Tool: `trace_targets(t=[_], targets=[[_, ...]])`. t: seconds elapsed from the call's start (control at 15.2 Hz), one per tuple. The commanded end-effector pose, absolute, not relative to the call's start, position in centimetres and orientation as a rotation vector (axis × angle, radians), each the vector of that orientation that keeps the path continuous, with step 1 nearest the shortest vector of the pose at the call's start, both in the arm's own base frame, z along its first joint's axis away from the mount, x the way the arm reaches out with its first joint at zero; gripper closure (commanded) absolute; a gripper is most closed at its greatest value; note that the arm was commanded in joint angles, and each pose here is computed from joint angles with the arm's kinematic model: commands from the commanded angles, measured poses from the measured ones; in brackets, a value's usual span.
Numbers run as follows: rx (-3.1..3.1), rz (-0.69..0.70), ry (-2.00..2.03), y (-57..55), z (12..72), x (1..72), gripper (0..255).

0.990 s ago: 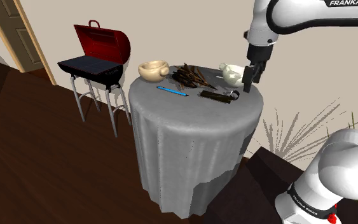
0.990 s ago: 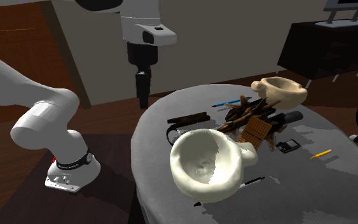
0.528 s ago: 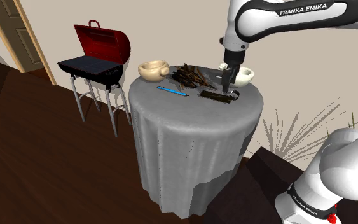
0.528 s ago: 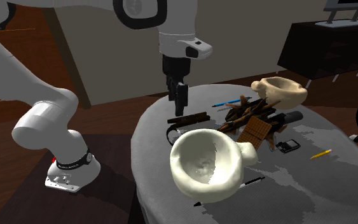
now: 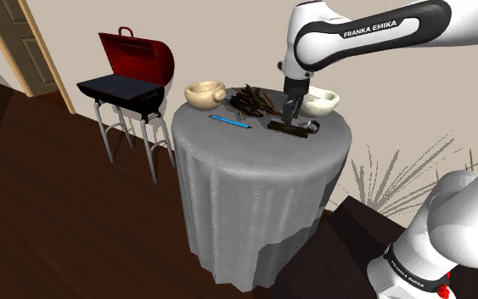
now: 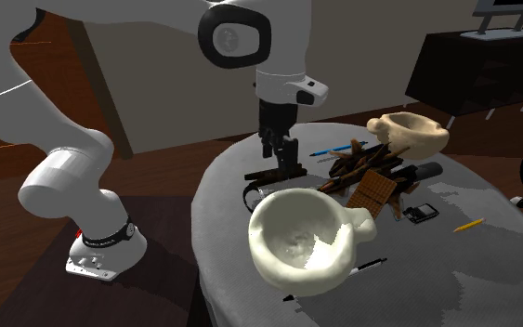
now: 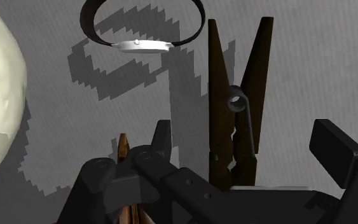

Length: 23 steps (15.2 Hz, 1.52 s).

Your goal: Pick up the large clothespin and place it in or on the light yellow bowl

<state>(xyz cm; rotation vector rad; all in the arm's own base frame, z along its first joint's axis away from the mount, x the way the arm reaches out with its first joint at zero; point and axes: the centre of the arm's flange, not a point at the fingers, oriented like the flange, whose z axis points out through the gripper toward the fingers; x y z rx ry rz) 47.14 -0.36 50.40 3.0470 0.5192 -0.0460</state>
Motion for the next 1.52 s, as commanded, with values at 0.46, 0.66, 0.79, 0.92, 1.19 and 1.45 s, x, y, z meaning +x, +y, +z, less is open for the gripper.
trace_targets(t=[0.46,0.66,0.79,0.92,1.19,1.45], targets=[[3.047,-0.045,0.52,-0.5,48.6,47.1,0],[3.047,-0.045,0.52,-0.5,48.6,47.1,255],[3.047,-0.045,0.52,-0.5,48.6,47.1,255],[3.047,-0.045,0.52,-0.5,48.6,47.1,255],[3.047,-0.045,0.52,-0.5,48.6,47.1,255],[3.047,-0.045,0.52,-0.5,50.2,47.1,255]])
